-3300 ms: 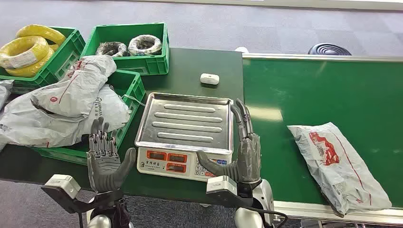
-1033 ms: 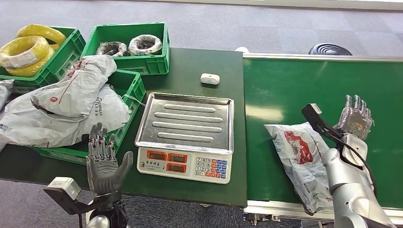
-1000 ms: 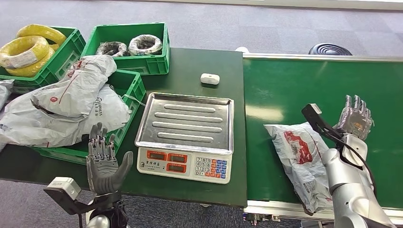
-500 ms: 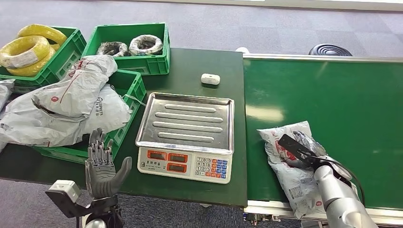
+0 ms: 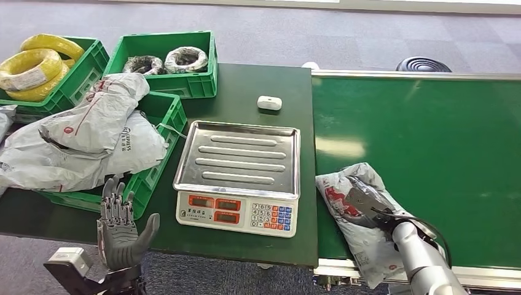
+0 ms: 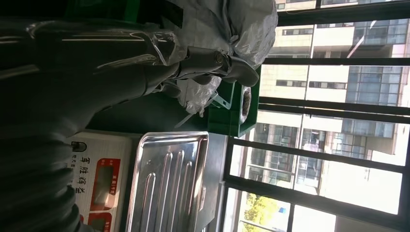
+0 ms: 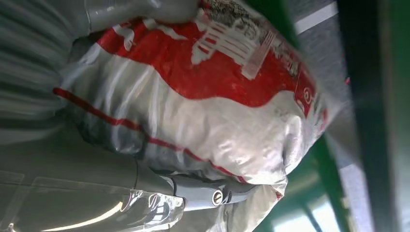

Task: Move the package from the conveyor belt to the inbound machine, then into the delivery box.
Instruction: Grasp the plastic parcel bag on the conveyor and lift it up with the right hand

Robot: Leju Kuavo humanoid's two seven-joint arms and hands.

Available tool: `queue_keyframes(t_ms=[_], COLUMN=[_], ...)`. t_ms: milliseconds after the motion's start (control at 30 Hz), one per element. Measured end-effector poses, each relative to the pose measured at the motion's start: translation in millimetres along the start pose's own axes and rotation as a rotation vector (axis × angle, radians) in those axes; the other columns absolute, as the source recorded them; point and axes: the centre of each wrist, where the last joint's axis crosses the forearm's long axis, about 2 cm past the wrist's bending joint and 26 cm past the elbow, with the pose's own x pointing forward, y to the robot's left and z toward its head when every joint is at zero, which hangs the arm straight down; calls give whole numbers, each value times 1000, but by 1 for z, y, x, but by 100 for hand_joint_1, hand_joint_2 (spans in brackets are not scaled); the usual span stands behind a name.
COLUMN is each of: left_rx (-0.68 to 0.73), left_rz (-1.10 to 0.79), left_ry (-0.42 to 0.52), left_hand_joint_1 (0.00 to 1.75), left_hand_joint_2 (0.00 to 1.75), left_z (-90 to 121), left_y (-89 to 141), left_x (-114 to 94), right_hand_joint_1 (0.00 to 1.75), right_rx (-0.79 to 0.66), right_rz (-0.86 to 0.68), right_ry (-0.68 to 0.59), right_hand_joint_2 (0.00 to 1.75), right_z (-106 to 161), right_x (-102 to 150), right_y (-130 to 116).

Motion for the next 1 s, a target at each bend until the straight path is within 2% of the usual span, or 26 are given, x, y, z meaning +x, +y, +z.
queue_keyframes(t_ms=[233,667,733,833,1000], left_rx=[7,46,53,74,99], left_rz=[-14,-39,-46,-64,-79], left_ry=[1,-14,-17,-21,-23], left_hand_joint_1=[0,0,0,0,0], left_hand_joint_2=[175,175,175,175,175], left_z=[6,13,15,19,26], left_y=[6,10,11,11,8], left_x=[4,17,19,24,31], right_hand_joint_1=[175,175,175,175,175], right_rx=[19,-110,-174,-352,-760], right_rz=[30,107,150,302,694], right_ry=[-50,-69,-62,-22,9], right_hand_joint_2=[175,175,175,175,175], right_z=[-6,-11,-11,-15,-17], right_x=[9,22,26,43,110], right_y=[9,11,9,-3,-37])
